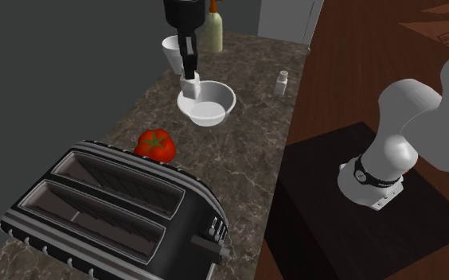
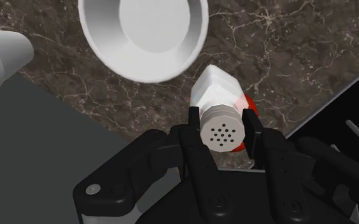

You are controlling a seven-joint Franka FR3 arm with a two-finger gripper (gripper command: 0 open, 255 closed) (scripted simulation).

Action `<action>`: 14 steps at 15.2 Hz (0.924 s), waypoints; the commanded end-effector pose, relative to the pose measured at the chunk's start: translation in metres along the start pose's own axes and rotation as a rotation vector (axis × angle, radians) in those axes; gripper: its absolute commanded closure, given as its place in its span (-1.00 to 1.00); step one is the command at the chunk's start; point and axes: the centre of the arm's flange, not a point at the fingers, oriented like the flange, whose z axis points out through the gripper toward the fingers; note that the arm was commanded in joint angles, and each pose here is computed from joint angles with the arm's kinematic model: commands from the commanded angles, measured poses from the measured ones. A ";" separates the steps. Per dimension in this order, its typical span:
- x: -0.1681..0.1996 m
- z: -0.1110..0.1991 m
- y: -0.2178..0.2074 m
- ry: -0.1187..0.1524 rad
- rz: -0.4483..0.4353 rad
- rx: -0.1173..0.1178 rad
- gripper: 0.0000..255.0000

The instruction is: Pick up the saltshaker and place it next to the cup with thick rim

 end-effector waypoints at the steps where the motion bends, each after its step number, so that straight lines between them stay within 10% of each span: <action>1: -0.003 0.001 0.026 0.000 -0.002 0.000 1.00; 14: -0.013 0.018 0.197 0.000 -0.002 0.000 1.00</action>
